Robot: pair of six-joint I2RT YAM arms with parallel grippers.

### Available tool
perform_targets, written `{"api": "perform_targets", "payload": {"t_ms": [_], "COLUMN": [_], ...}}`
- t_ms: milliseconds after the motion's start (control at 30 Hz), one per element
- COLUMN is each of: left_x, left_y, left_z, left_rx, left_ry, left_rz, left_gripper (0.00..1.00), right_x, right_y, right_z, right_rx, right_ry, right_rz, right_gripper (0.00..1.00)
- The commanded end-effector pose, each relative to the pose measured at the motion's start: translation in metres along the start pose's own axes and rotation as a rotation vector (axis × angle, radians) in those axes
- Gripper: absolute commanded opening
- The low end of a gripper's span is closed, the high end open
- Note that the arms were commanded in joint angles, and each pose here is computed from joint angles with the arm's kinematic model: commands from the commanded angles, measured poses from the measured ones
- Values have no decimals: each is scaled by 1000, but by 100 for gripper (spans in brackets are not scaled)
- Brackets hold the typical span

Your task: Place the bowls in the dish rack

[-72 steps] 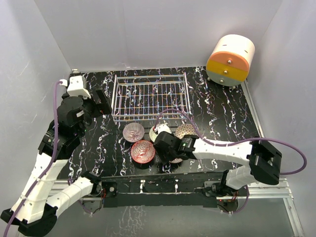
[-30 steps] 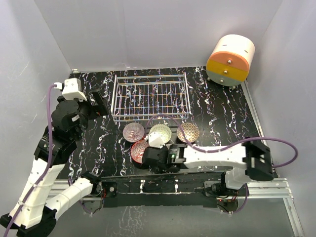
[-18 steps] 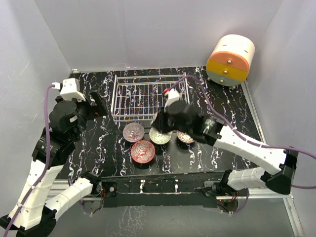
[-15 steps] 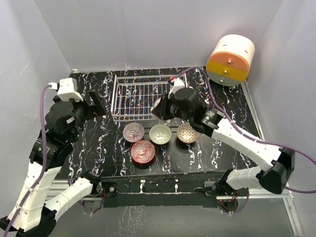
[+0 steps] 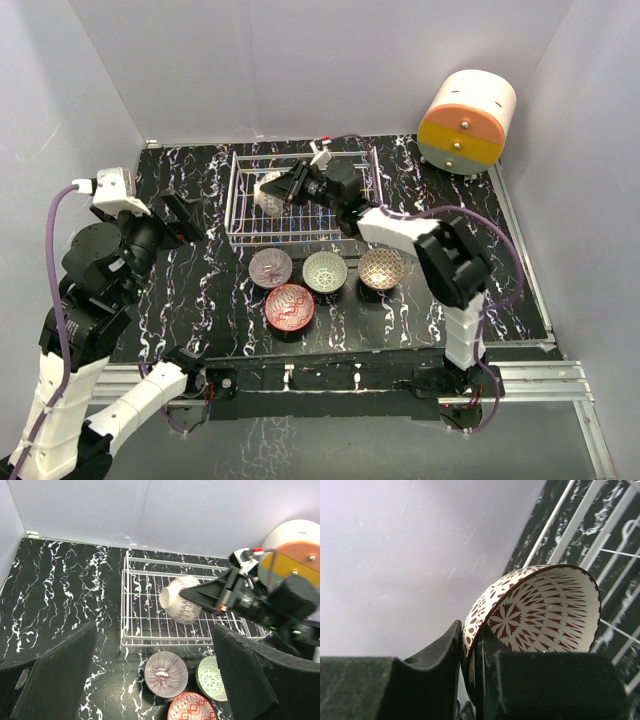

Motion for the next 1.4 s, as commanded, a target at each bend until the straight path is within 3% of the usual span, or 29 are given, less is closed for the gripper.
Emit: {"api": "perform_targets", "payload": {"t_ms": [0, 467, 1367], "left_x": [-4, -4, 1], "left_y": [10, 7, 7], "left_z": [-11, -19, -27], "left_rx": [-36, -40, -57], "left_ry": [-46, -76, -78], "left_rz": [-7, -8, 1], "left_gripper": [97, 97, 97], "right_x": [72, 20, -31], "right_y": [49, 69, 42], "right_z": [12, 77, 112], "right_rx": [-172, -281, -246], "right_ry": [450, 428, 297], "right_rz": [44, 94, 179], "right_gripper": [8, 8, 8]}}
Point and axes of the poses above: each gripper's point midway between its finger pads, its own z axis out along the fingers, its own x axis along the line the jaws close on, y = z × x, the point moved 3 cm from there along -z, back along the fingers, and after that the axes turned 2 degrees about z, right-handed, at the moved point
